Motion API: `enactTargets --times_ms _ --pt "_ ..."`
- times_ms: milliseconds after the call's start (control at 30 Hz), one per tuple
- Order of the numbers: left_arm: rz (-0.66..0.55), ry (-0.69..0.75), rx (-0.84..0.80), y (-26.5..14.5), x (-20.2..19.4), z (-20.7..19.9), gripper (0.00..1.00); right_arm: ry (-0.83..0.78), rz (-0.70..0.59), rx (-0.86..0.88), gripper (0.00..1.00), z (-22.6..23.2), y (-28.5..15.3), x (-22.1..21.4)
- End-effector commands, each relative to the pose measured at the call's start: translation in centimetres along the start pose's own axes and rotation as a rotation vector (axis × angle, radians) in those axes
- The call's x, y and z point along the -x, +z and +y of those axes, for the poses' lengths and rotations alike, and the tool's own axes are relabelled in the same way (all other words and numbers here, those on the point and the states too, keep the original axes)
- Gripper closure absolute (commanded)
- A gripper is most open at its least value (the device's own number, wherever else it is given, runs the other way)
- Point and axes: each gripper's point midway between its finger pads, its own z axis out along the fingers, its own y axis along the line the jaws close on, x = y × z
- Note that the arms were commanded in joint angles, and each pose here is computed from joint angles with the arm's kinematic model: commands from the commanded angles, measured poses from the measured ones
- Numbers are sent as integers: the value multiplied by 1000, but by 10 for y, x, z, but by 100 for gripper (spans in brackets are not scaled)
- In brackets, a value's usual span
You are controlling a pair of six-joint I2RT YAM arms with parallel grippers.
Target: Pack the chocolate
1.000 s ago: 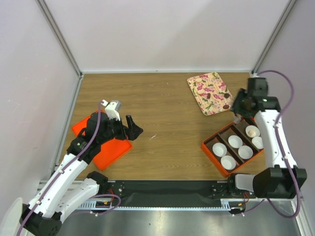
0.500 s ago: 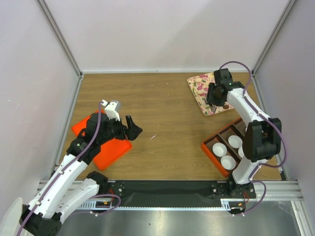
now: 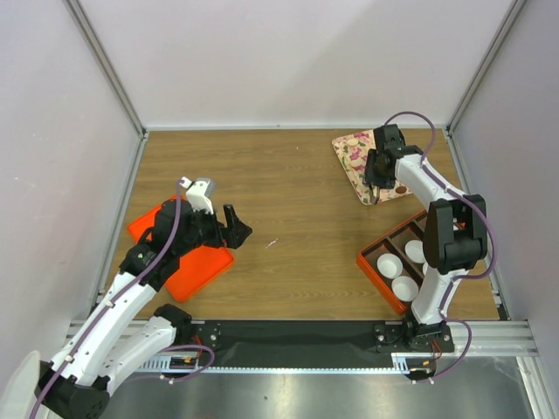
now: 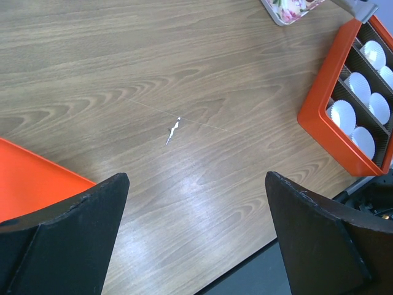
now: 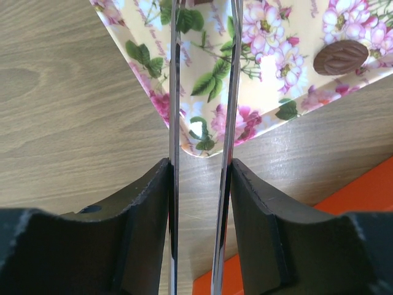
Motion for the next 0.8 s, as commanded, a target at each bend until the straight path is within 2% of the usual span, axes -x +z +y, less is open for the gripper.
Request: enactTargets --times_ms 0,200,267,367,567,767 --pt "-31 25 3 1 10 0 0 -6 -89 23 53 10 -6 29" --pt "-27 23 5 2 9 1 0 0 -95 23 60 11 -12 33" --pt "-32 25 5 1 10 1 0 5 -104 17 67 9 -22 36" --pt "-28 24 6 2 9 1 0 9 -125 -7 72 4 -39 43" --pt "-31 22 2 3 9 1 0 42 -160 -41 73 -8 -73 48" --pt "-25 23 -4 4 7 0 0 147 -114 -176 73 -52 -102 21"
